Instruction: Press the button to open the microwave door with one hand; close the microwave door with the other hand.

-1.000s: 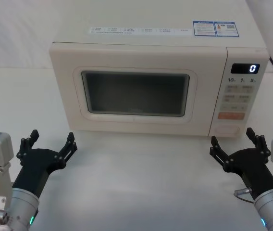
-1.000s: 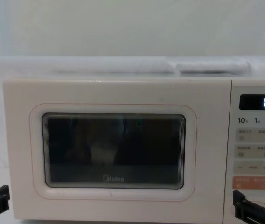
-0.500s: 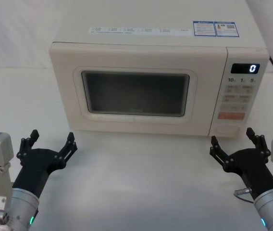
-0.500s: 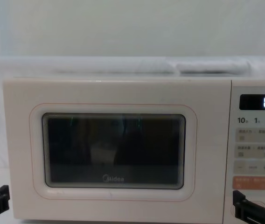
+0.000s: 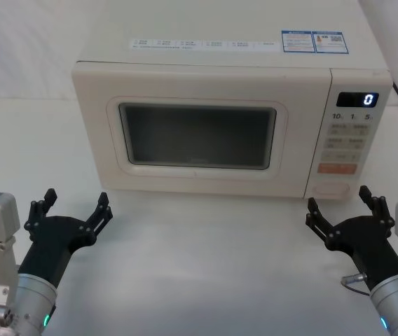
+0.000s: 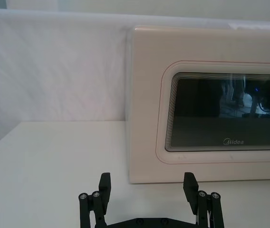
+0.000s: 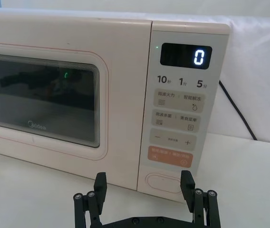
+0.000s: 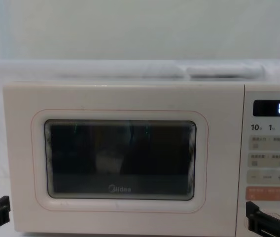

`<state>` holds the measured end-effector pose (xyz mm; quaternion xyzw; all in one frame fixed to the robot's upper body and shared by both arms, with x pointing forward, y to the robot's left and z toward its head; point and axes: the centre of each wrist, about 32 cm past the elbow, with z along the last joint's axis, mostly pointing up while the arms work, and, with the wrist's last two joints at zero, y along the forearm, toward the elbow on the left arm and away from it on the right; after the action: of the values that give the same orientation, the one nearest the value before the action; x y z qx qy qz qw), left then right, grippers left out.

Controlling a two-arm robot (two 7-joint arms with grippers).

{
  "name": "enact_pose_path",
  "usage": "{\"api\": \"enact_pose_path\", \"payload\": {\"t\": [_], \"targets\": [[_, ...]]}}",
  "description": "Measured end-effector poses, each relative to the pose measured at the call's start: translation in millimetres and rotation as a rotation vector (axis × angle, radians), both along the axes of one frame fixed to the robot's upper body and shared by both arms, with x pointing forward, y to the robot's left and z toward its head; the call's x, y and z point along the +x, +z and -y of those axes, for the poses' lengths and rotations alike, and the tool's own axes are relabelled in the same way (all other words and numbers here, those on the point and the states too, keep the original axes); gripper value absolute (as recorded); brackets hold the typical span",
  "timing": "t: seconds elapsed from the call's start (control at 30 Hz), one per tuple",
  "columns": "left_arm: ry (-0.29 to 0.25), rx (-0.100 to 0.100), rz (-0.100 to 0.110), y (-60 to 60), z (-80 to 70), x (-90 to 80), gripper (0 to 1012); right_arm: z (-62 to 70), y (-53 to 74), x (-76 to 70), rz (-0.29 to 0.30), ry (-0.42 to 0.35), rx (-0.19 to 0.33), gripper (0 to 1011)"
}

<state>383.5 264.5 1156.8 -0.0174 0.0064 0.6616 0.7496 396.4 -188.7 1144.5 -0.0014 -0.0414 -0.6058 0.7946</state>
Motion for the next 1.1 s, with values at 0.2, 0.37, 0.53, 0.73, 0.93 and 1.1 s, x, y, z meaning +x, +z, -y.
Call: {"api": "enact_pose_path", "payload": {"t": [0.2,0.37,0.53,0.73,0.93,1.1], "targets": [[0.0,0.0,0.0,0.0,0.0,0.0,1001,0.0,0.0,0.0,0.0,0.0,0.0,1002],[0.0,0.0,0.0,0.0,0.0,0.0,1001,0.0,0.0,0.0,0.0,0.0,0.0,1002],[0.0,0.0,0.0,0.0,0.0,0.0,1001,0.0,0.0,0.0,0.0,0.0,0.0,1002],[0.0,0.0,0.0,0.0,0.0,0.0,1001,0.0,0.0,0.0,0.0,0.0,0.0,1002],[0.0,0.0,0.0,0.0,0.0,0.0,1001,0.0,0.0,0.0,0.0,0.0,0.0,1002],[0.0,0.0,0.0,0.0,0.0,0.0,1001,0.0,0.0,0.0,0.0,0.0,0.0,953]]}}
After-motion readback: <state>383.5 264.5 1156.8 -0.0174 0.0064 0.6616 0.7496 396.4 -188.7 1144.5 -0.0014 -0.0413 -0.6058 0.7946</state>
